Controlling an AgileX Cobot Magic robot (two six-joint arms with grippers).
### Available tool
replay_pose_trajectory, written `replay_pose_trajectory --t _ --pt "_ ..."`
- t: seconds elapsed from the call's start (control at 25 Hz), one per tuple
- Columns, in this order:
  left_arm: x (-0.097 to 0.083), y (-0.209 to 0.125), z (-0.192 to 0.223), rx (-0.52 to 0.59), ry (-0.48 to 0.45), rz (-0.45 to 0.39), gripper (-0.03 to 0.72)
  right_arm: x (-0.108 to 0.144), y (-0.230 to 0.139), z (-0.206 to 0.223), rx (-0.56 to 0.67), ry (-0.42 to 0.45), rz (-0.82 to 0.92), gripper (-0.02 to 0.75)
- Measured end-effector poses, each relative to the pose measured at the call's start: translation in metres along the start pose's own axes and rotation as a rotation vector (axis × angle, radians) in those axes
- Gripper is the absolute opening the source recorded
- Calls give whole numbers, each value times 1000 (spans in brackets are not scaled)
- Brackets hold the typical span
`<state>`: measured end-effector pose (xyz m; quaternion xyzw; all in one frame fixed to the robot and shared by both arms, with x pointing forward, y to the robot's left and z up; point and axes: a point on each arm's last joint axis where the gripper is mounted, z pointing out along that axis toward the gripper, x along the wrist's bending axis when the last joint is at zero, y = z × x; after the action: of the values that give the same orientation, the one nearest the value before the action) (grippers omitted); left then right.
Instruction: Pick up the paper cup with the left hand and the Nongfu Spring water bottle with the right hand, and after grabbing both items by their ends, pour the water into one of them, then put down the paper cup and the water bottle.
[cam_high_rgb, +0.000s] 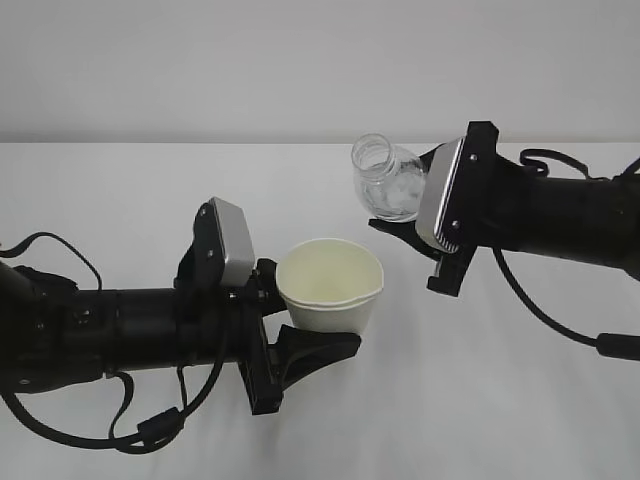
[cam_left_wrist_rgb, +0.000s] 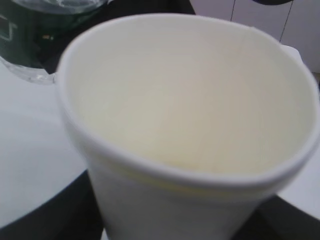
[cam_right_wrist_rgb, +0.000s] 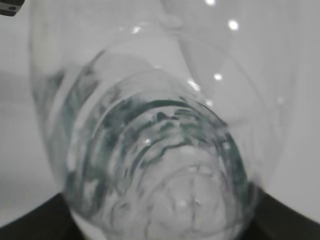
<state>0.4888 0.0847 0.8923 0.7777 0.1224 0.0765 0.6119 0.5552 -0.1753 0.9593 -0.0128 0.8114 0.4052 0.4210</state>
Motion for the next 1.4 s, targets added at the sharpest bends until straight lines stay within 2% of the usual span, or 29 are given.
replay_pose_trajectory --t 0.84,1.4 --pt "-2 4 0 -49 -18 3 465 -6 3 0 -25 -68 -157 440" --pt "-9 3 0 -30 -101 32 465 -8 5 0 -48 -97 -226 439"
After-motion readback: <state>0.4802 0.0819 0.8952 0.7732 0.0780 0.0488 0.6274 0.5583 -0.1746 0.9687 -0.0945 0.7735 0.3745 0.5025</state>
